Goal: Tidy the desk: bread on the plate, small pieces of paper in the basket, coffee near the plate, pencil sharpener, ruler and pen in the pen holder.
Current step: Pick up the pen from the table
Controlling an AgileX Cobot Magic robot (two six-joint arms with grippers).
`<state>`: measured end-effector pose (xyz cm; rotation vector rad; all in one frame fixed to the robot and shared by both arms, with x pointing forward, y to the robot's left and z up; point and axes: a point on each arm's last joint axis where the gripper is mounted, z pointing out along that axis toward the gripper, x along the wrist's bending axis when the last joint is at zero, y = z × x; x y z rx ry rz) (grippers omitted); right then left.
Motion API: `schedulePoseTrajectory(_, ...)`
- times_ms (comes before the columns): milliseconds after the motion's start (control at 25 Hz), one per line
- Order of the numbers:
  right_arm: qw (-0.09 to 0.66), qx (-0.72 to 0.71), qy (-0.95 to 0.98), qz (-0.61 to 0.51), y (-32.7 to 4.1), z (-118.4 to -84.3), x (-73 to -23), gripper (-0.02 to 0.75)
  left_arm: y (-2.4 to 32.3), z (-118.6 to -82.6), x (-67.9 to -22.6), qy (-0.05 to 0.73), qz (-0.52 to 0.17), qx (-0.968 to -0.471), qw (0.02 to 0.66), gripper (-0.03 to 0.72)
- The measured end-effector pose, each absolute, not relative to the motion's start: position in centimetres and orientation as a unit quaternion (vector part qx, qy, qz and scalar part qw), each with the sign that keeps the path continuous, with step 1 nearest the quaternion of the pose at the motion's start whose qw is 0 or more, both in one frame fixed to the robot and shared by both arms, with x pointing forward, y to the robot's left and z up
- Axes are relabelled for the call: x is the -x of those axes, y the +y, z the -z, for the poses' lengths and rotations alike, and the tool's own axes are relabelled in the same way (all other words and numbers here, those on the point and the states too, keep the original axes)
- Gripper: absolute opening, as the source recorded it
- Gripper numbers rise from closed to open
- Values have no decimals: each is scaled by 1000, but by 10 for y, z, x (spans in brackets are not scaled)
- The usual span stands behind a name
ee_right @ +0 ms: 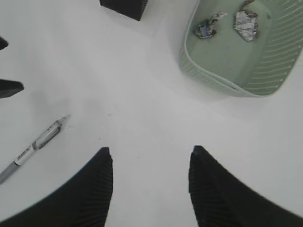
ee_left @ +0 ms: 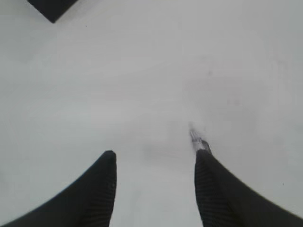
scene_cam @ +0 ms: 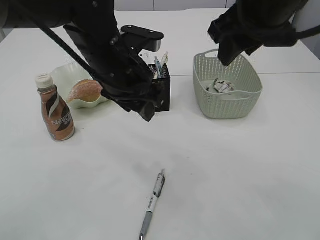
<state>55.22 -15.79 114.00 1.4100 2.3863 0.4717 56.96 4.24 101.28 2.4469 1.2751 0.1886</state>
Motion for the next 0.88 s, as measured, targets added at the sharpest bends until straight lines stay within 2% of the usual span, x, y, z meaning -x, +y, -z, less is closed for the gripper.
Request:
schedulePoseTrajectory(200,179,-527,814,-164,-186,-1147,-559,384,42,-1010,-560,454,-40,-877,152,395)
schedulePoseTrajectory(480,196,-594,765,-151,-242,-1147,-574,384,19,-1009,-533,454,-11,-881,130,395)
schedulePoseTrajectory(640,199,-613,750,-149,-261,-1147,-577,384,14,-984,-530,480,17,-874,78,395)
schedulePoseTrajectory(880,194,-612,750,-160,-260,-1147,-578,384,4,-945,-528,522,50,-851,29,395)
